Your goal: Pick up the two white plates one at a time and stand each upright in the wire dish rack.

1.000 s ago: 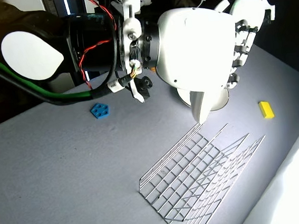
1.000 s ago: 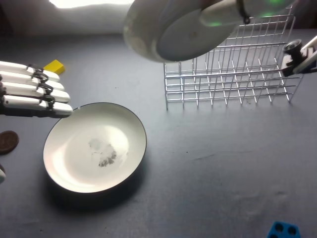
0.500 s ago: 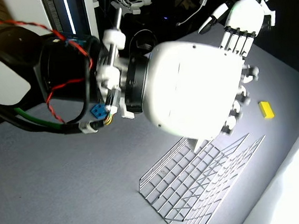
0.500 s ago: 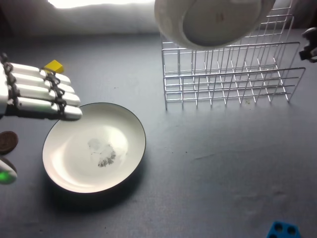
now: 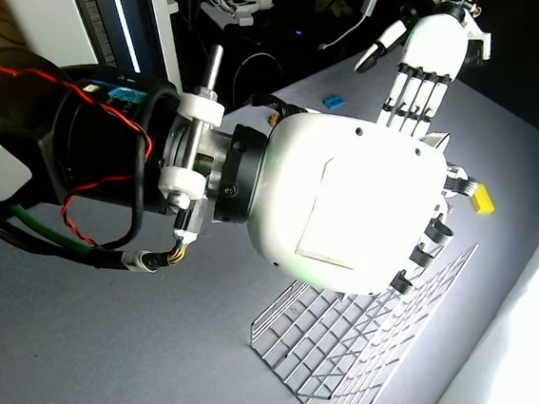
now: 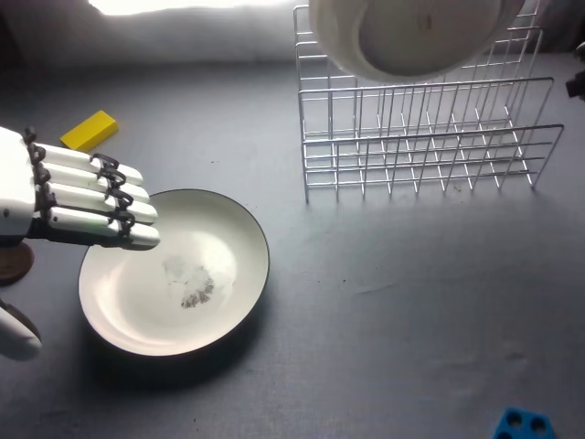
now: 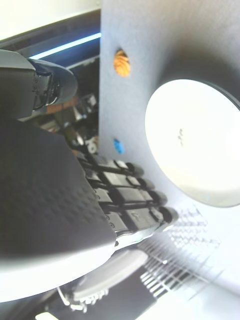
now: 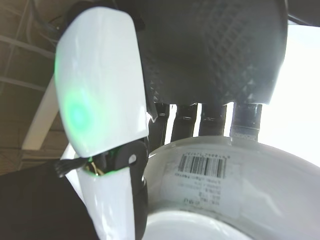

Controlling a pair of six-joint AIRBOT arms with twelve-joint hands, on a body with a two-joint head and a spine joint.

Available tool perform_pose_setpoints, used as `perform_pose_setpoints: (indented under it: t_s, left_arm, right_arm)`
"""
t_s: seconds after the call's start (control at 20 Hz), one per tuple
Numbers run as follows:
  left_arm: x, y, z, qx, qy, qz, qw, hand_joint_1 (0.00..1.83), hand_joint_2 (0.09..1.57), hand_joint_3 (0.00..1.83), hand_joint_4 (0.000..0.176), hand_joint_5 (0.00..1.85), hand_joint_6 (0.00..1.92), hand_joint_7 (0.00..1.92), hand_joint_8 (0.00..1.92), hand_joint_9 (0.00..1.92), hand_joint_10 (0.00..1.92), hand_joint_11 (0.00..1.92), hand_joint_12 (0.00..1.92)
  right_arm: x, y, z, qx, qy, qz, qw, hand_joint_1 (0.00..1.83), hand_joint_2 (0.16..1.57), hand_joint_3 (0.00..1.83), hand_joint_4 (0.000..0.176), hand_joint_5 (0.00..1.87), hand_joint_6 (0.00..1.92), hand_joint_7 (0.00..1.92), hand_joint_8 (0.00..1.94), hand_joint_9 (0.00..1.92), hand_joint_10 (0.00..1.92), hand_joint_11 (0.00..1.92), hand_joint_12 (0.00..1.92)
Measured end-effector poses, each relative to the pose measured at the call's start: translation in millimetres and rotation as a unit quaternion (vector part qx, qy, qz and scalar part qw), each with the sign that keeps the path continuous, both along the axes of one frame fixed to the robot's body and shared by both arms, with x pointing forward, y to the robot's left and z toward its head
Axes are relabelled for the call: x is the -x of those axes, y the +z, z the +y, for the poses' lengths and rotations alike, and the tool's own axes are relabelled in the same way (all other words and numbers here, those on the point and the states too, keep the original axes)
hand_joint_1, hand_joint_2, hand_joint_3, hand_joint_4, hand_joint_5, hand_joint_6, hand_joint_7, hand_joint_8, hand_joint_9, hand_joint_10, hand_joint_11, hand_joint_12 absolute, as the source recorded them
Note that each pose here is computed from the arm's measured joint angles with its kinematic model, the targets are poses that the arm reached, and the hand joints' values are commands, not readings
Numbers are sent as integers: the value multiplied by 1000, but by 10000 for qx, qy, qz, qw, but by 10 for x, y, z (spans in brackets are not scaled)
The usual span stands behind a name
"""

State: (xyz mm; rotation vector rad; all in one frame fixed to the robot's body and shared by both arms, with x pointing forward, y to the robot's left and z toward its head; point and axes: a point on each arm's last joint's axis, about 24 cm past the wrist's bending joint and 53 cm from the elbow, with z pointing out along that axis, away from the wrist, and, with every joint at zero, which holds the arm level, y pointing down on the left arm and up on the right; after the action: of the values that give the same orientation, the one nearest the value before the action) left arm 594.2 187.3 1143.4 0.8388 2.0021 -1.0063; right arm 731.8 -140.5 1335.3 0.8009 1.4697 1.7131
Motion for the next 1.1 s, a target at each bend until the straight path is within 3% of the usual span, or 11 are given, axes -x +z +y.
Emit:
perform_pose_setpoints:
  t_s: [0.3, 0.4, 0.65, 0.9, 1.1]
  left_arm:
    - [17, -71, -57, 31, -120, -135, 9998, 0, 1097, 5, 0, 22, 6, 12, 5, 3, 1, 0, 0]
    - [9, -151, -28, -75, -119, -137, 9998, 0, 1095, 4, 0, 13, 1, 2, 0, 0, 0, 0, 0]
    - [-81, -306, 80, -289, 95, -83, 9995, 0, 1095, 4, 0, 18, 1, 10, 1, 3, 1, 4, 2]
    - [-169, -411, 149, -420, 253, -60, 9988, 0, 1083, 0, 0, 0, 0, 1, 0, 0, 0, 0, 0]
    - [-177, -518, 200, -554, 335, 7, 9979, 0, 1104, 6, 0, 26, 10, 33, 12, 18, 7, 11, 5]
  right_arm:
    - [-81, 9, -151, -96, -94, 14, 9999, 1373, 1105, 1, 0, 917, 1093, 979, 870, 993, 1074, 916, 1069]
    - [-79, 5, -138, 116, -43, -108, 9999, 1371, 1112, 1, 0, 906, 1112, 972, 886, 972, 1100, 898, 1073]
    - [-99, -5, -205, 126, 75, -308, 9994, 1374, 1103, 0, 0, 920, 1096, 999, 849, 987, 1070, 899, 1077]
    - [-208, -74, -340, 2, -15, -183, 9998, 1374, 1105, 0, 0, 911, 1101, 990, 875, 991, 1065, 901, 1091]
    - [-219, -109, -277, -11, 32, -100, 9999, 1372, 1110, 0, 0, 893, 1121, 990, 886, 974, 1084, 895, 1093]
